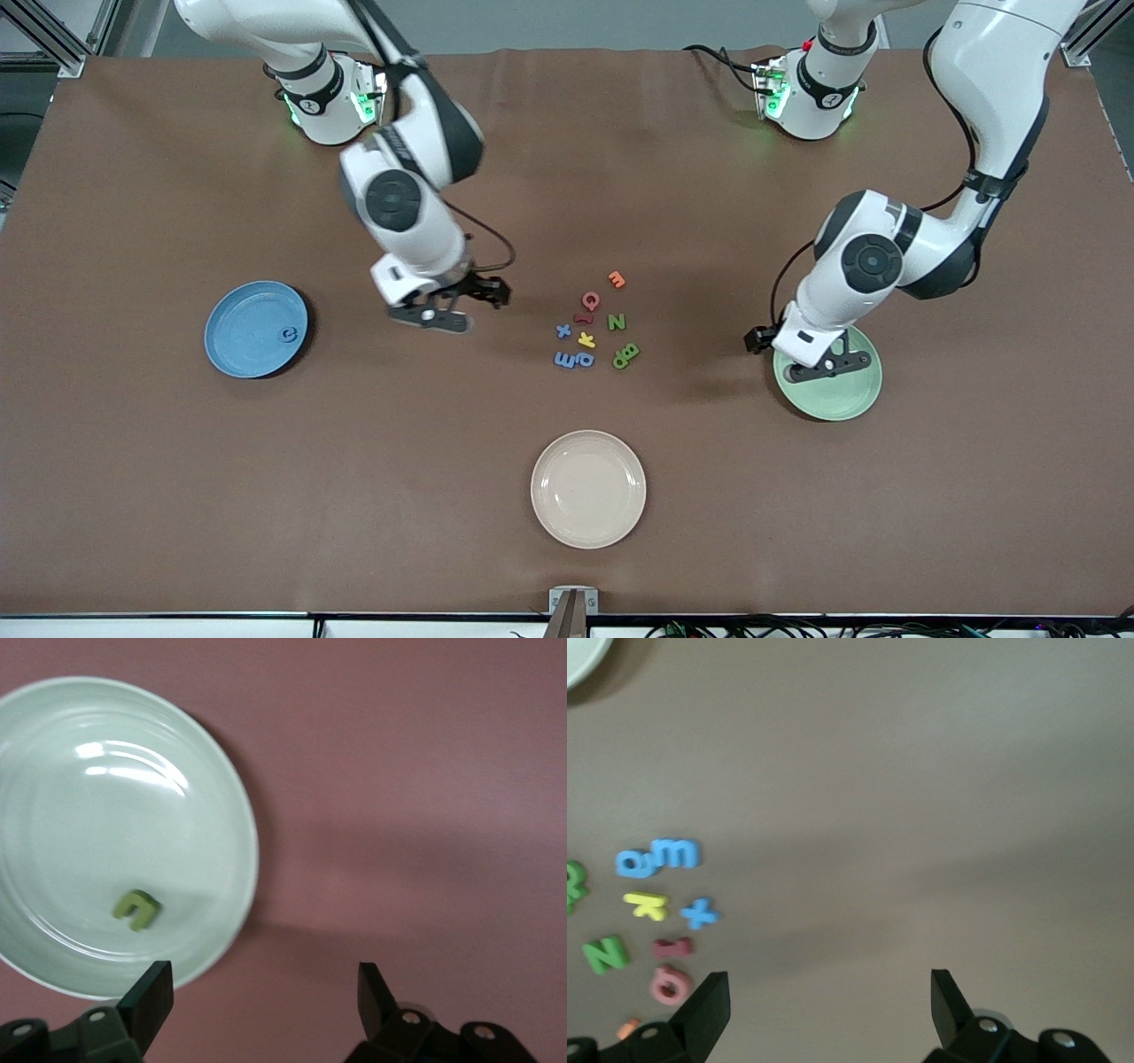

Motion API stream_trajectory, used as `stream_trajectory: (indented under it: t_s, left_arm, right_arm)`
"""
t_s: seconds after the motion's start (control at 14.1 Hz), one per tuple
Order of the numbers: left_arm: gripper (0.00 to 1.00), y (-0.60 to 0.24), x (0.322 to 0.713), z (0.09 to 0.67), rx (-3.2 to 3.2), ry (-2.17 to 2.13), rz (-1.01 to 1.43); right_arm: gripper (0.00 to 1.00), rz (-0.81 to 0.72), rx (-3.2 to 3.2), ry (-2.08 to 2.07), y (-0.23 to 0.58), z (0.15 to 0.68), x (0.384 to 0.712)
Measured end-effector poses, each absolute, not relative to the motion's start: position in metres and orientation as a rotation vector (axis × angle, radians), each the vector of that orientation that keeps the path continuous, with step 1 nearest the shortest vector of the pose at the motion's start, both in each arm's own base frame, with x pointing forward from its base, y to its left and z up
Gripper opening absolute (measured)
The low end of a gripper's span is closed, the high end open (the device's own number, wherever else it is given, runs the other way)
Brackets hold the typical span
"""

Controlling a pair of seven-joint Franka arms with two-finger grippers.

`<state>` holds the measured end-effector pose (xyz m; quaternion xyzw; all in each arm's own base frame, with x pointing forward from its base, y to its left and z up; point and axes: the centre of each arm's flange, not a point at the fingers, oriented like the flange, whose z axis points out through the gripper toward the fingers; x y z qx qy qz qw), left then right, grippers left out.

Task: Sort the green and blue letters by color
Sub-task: 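Return the left gripper and the right gripper to the letter pile, then grasp the blue x with the right gripper while the left gripper grasps the green N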

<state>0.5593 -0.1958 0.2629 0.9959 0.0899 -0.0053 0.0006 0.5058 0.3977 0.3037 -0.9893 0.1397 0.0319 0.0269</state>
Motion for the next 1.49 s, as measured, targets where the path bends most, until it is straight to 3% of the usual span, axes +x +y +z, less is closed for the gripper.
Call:
stream_trajectory:
  t_s: [0.57,0.78,1.49]
  left_arm:
    - [0.99,-0.325,0.511,0.266,3.086,0.317,-0.029]
    - [0.99,-0.353,0.502,0.258,3.068,0.341,-0.06]
    - [0.99,-0.388,0.508,0.235,3.018,0.364,-0.113]
  right_arm:
    - [0.97,0.073,-3.072,0.374,0.504,0.205,0.498]
    - [0.73,0.06,-3.079,0.364,0.507,0.191,0.498]
    - [0.61,0.024,-3.096,0.35,0.504,0.189,0.505]
